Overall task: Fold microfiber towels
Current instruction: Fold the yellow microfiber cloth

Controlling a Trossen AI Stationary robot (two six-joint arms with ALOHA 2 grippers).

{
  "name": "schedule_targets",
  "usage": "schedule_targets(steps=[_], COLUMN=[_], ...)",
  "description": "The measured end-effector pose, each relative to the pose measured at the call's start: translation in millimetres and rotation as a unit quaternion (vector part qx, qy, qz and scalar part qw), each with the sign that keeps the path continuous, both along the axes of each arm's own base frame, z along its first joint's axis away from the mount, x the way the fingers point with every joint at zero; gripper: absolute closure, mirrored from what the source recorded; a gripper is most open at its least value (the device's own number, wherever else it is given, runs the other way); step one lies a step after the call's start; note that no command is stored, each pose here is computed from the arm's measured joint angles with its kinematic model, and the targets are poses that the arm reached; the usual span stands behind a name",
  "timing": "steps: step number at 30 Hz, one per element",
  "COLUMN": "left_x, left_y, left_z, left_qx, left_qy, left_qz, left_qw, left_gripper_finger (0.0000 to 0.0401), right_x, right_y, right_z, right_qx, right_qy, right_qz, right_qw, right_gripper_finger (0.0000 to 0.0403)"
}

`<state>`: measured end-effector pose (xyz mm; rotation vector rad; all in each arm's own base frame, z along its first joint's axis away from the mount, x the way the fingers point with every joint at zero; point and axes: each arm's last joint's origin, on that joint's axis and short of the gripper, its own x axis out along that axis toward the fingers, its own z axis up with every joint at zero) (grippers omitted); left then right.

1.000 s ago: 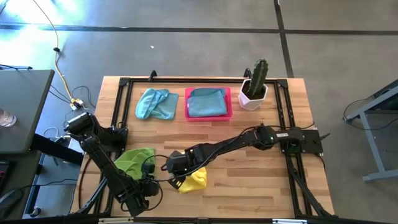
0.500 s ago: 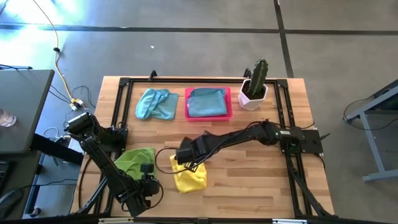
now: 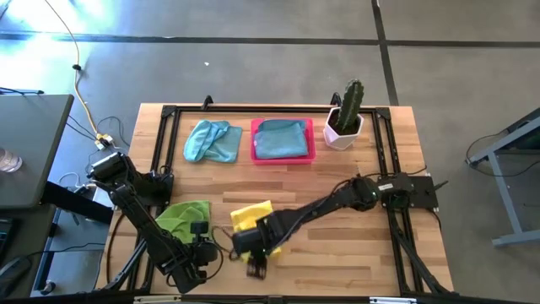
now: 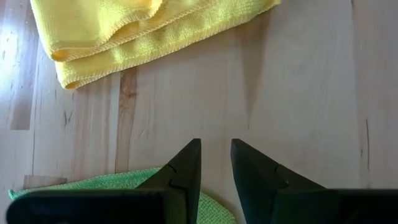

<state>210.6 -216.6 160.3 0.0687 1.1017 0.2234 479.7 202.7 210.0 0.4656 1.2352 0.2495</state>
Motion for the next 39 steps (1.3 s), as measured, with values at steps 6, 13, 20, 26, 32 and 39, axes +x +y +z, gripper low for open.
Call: schedule_targets(steps=[6,13,20,26,32,39], left_x=[1,10,14,13,14,18], left_y=[1,8,10,9,10,13], left_z=[0,1,1,1,1,2], left_qx=[0.005,-0.001,-0.006,-0.004,0.005,0.022], left_qy=[-0.008,-0.024,-0.029,-0.025,-0.022,-0.050], left_qz=[0.005,0.035,0.040,0.034,0.024,0.033], left_qw=[1.000,0.999,0.999,0.999,0.999,0.998], left_gripper_finger=[0.0323,0.0323,0.0323,0.0323,0.0323,0.0323], right_x=[-15,-22,-8,-3,-8,-13], right_y=[3,-41,-52,-29,12,18], right_z=[4,-8,-36,-29,-23,-24], right_qx=[-0.079,-0.308,-0.283,-0.157,-0.040,-0.103], right_qy=[0.017,0.074,0.093,0.057,0.014,0.010], right_qz=[0.019,-0.107,-0.076,-0.013,0.100,0.073], right_qw=[0.997,0.942,0.952,0.986,0.994,0.992], right_gripper_finger=[0.0238,0.0238,0.0238,0.0238,0.0238,0.0238])
